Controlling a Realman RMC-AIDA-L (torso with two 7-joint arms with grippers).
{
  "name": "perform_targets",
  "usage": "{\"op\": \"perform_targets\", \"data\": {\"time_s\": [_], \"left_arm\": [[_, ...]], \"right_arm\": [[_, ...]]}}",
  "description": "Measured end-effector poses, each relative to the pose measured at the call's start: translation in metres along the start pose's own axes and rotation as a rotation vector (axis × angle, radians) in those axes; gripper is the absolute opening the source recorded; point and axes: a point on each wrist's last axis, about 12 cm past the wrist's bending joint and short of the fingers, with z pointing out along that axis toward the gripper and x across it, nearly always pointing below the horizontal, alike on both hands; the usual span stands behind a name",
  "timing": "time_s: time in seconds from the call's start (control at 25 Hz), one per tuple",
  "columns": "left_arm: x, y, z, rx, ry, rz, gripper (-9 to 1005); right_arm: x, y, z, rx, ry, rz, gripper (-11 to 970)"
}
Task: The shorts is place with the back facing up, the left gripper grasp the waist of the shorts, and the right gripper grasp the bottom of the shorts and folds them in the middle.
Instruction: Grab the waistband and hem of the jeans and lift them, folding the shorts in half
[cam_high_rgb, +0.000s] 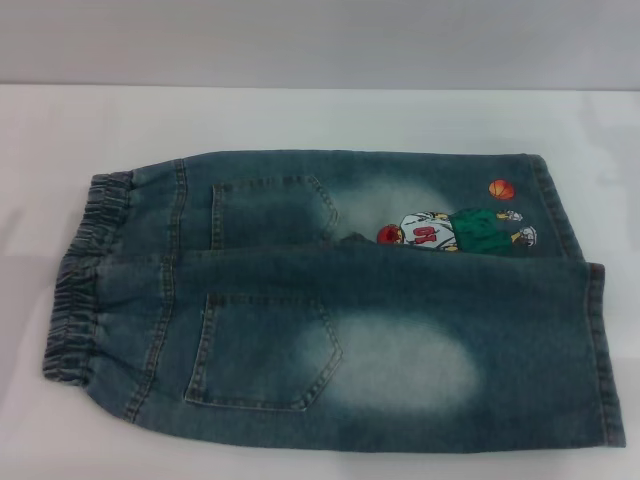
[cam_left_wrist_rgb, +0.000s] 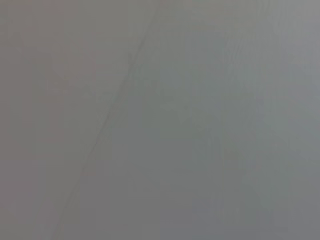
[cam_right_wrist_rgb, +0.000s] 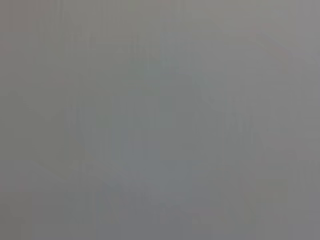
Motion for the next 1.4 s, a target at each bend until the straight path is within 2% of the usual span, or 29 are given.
{"op": "perform_targets", "data": {"time_s": [0.44, 0.72, 1.4], "left_arm": [[0.002, 0.003, 0.005, -0.02, 0.009, 0.02, 777], [-0.001, 0.007, 0.004, -0.08, -0.024, 0.027, 772], [0.001, 0.009, 0.017, -0.075, -0.011, 0.022, 758]], "right_arm": [[-0.003, 0.007, 0.016, -0.012, 0.017, 0.001, 735], [-0.004, 0.011, 0.02, -0.02, 0.016, 0.006, 734], [-0.011, 0.015, 0.033, -0.022, 0.008, 0.009, 734]]}}
